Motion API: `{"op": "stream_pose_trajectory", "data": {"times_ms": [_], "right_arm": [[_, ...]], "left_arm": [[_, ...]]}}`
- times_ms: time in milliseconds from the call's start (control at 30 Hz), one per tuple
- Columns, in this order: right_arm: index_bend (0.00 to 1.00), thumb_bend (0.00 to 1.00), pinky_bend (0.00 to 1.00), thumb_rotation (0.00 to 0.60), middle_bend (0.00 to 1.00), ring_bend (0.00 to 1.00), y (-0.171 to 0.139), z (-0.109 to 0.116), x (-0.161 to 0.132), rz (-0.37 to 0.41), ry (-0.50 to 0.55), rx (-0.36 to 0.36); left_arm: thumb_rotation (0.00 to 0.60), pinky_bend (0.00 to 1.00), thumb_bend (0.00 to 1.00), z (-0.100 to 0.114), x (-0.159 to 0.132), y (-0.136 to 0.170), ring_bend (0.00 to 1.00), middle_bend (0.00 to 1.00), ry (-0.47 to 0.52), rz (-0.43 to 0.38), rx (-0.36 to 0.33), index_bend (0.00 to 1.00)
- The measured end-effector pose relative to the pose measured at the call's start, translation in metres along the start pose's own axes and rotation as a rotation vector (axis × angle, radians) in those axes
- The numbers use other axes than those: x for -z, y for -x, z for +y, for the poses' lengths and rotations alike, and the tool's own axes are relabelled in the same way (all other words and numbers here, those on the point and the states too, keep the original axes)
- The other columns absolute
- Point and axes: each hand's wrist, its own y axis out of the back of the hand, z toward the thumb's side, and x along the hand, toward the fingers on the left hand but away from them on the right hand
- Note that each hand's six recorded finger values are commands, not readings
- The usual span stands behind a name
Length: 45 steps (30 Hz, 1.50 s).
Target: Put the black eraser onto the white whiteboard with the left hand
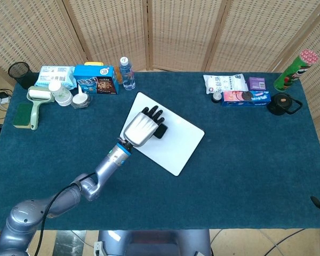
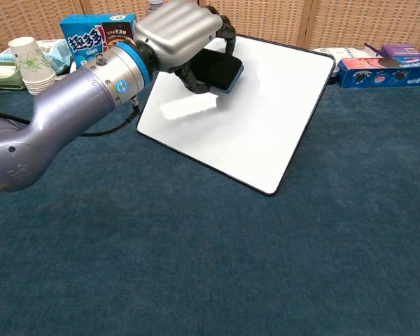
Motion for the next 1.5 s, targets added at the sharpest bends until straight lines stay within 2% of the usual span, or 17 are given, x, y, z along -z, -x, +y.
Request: {"op": "stream_pose_trajectory", "data": {"times_ms": [433,633,767,933,1133,1233,1333,1400,1500], "right_arm": [[0.08,0.01,0.00,0.600,0.05,0.01,-0.001,0.002,0.000,0.000,0.004,0.005],[0.08,0.01,0.00,0.600,0.05,0.01,-0.002,0.002,-0.001,0.005,0.005,0.005],[0.08,0.01,0.00,0.600,0.05,0.01,-0.002,0.002,-0.001,0.005,0.006,0.005],[0.08,0.01,0.00,0.600,0.05,0.01,-0.003,0.002,-0.001,0.007,0.007,0.005],[0.08,0.01,0.00,0.600,0.05,0.01,-0.004,0.003,-0.003,0.014,0.003,0.009],[0.08,0.01,0.00,0.600,0.05,0.01,-0.004,0.002,-0.004,0.015,0.000,0.010],[0.08,0.01,0.00,0.600,0.05,0.01,-0.005,0.003,-0.005,0.017,-0.004,0.014],[0.08,0.01,0.00,0.600,0.05,0.01,-0.006,0.003,-0.006,0.018,-0.008,0.017],[0.08,0.01,0.00,0.600,0.05,0.01,-0.006,0.003,-0.007,0.017,-0.013,0.021]], "left_arm": [[0.600,0.16,0.20,0.001,-0.002,0.005,0.00,0.00,0.027,-0.005,-0.040,0.00],[0.600,0.16,0.19,0.000,0.004,0.011,0.00,0.00,0.056,0.009,-0.023,0.00],[0.600,0.15,0.18,0.008,0.007,0.021,0.00,0.00,0.100,0.008,-0.037,0.00],[0.600,0.08,0.10,0.022,0.019,0.043,0.00,0.00,0.154,0.029,-0.036,0.00],[0.600,0.06,0.07,0.053,0.045,0.093,0.00,0.00,0.229,0.123,0.029,0.00],[0.600,0.06,0.07,0.074,0.069,0.129,0.00,0.00,0.250,0.204,0.078,0.00],[0.600,0.06,0.07,0.092,0.102,0.176,0.00,0.00,0.240,0.319,0.142,0.00],[0.600,0.06,0.07,0.101,0.131,0.224,0.00,0.00,0.217,0.434,0.202,0.00],[0.600,0.06,0.07,0.106,0.150,0.274,0.00,0.00,0.227,0.542,0.250,0.00]]}}
